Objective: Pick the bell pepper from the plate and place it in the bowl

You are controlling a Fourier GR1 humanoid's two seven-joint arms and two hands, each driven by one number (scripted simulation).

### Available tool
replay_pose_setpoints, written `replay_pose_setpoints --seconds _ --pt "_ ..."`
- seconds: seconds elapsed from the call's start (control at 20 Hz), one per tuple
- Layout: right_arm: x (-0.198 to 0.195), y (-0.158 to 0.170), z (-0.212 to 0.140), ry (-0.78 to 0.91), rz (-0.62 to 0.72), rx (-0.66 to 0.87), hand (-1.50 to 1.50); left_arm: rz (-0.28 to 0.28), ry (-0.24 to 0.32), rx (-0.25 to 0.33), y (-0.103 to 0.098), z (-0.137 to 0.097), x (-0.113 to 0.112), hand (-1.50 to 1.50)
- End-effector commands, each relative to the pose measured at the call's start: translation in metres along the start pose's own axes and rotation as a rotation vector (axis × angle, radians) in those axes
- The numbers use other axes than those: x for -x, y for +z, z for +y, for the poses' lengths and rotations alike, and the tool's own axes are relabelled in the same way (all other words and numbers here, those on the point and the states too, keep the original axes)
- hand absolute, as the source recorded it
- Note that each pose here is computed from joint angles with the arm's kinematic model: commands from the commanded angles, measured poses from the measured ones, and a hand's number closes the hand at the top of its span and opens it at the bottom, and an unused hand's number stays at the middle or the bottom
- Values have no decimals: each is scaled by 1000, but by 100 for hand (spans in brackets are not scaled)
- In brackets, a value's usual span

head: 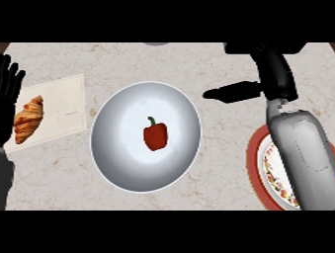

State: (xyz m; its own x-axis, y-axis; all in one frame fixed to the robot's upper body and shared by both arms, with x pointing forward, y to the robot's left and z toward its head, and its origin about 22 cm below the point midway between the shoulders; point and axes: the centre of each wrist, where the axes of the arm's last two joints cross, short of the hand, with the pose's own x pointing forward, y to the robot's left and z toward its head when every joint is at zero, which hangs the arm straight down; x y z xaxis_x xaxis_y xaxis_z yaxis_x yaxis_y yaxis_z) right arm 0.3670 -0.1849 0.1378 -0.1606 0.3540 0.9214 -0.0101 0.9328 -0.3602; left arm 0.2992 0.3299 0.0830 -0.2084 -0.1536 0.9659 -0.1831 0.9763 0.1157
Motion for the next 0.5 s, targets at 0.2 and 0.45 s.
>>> replay_pose_setpoints --seconds 0.2,0.45 --pt "62 7 -113 -104 -19 67 -150 2 -3 12 7 0 -5 0" --pt "93 12 -160 -133 -10 37 -150 7 15 3 2 -1 2 0"
